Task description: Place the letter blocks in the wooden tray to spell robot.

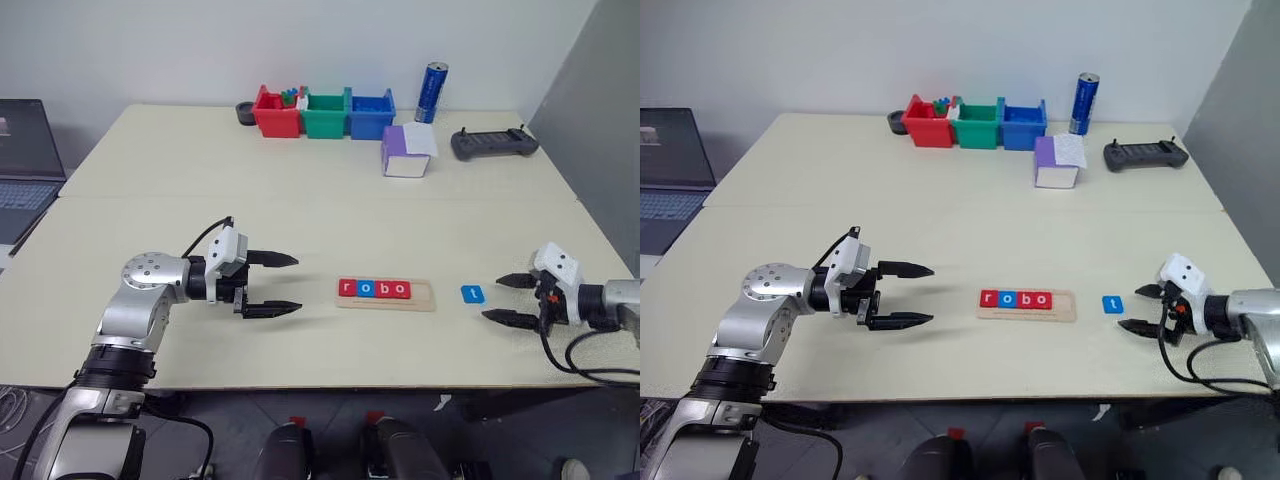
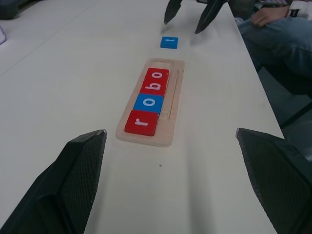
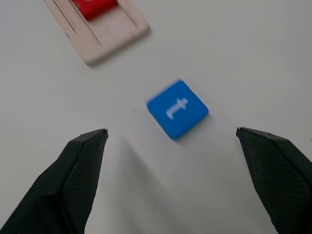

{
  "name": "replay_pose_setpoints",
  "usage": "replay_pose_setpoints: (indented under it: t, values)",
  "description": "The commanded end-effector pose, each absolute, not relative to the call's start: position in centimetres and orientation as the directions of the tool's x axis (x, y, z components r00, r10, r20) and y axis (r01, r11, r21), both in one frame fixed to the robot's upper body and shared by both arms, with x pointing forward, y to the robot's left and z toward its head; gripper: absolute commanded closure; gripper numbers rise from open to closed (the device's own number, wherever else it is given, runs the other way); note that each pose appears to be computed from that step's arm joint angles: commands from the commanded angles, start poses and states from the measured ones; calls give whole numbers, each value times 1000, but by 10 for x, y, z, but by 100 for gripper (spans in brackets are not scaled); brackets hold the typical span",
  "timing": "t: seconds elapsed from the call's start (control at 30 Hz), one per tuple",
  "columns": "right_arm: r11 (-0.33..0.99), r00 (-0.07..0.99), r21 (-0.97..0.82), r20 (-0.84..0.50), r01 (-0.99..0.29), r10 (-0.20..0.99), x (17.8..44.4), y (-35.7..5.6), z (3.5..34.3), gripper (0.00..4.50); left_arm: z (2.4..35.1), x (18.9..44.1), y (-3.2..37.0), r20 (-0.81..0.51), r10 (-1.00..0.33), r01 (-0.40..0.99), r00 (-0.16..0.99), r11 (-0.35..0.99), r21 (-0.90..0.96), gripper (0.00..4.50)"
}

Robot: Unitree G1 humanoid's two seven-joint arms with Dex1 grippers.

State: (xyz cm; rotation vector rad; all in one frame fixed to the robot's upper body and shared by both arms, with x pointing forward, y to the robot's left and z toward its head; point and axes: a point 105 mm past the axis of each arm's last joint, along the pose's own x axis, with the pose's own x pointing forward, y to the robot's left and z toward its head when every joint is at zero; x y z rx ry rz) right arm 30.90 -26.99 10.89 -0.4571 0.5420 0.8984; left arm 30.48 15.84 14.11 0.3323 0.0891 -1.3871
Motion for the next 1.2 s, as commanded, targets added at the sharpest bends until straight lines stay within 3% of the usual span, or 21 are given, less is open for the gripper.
replay_pose_setpoints:
  t: [0.03,0.5,0.6,0.83,1.07,1.2]
  values:
    - [439,458,-200,-632,-876,626,318,-271,117,2,149,303,164,-262,-944,964,203,146,221,0]
    - [335,386,-213,-671,-918,632,335,-256,88,2,148,297,172,-268,-936,961,227,170,219,0]
    - [308,359,-200,-669,-930,651,334,-250,84,62,148,297,172,-270,-936,961,228,170,219,0]
    - [321,343,-155,-640,-934,688,331,-246,98,297,149,298,173,-270,-935,960,228,169,223,0]
    - [297,372,-224,-550,-928,748,334,-192,149,304,148,298,172,-269,-937,961,224,166,222,0]
    - [238,329,-232,-558,-943,762,330,-164,149,304,147,299,169,-266,-938,961,221,164,222,0]
